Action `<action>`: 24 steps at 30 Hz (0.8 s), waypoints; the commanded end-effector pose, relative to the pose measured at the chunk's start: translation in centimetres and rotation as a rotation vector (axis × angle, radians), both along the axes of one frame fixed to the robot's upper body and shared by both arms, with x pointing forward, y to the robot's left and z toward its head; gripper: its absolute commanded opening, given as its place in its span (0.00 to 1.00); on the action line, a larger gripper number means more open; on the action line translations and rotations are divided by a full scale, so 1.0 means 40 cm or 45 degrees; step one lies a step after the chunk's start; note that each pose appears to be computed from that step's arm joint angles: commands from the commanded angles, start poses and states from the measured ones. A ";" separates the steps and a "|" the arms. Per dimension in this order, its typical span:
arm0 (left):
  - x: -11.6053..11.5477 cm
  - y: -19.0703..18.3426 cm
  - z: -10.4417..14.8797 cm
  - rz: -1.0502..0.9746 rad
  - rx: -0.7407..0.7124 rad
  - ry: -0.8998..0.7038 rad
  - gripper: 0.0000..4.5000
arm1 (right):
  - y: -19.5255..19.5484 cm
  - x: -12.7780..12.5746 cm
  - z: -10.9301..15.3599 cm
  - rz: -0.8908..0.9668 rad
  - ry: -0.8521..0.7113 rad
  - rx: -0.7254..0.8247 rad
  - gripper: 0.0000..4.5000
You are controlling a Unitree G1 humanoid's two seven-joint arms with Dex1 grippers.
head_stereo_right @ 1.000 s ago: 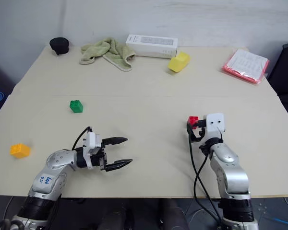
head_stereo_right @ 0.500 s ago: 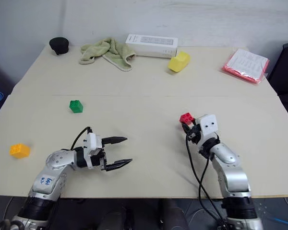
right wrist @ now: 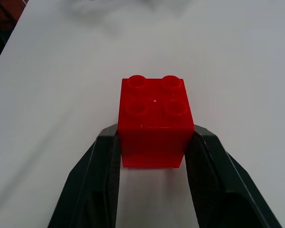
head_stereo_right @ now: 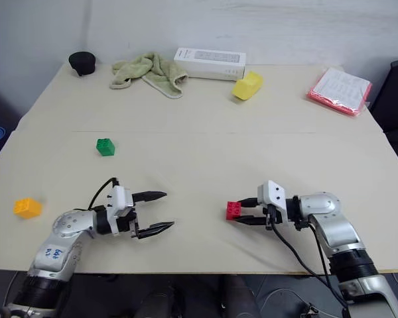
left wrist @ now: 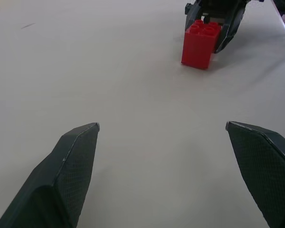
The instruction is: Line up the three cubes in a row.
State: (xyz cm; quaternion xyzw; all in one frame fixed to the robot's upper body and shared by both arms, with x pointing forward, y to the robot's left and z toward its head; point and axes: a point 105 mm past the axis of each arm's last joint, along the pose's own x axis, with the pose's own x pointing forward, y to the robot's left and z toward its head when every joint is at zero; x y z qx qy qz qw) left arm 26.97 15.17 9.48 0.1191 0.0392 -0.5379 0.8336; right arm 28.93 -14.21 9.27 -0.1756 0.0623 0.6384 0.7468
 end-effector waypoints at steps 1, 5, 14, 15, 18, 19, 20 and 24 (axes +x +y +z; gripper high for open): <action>-0.004 0.045 0.018 0.065 0.010 -0.014 1.00 | 0.003 -0.001 -0.015 0.025 0.015 -0.012 0.32; -0.013 0.118 0.016 0.194 0.021 0.007 1.00 | -0.010 0.004 0.021 0.008 -0.064 0.039 0.52; -0.092 0.330 0.015 0.837 -0.085 -0.069 1.00 | -0.094 -0.075 0.124 -0.215 -0.265 0.250 0.99; -0.106 0.367 0.014 0.969 -0.107 -0.100 1.00 | -0.106 -0.090 0.142 -0.257 -0.291 0.355 0.99; -0.147 0.418 -0.006 1.165 -0.142 -0.100 1.00 | -0.134 -0.108 0.145 -0.397 -0.339 0.458 0.99; -0.157 0.426 -0.012 1.205 -0.137 -0.099 1.00 | -0.141 -0.108 0.140 -0.444 -0.359 0.457 0.99; -0.167 0.432 -0.019 1.254 -0.151 -0.099 1.00 | -0.149 -0.107 0.138 -0.493 -0.339 0.502 0.99; -0.165 0.405 -0.021 1.309 -0.269 -0.099 1.00 | -0.149 -0.109 0.135 -0.540 -0.336 0.561 0.99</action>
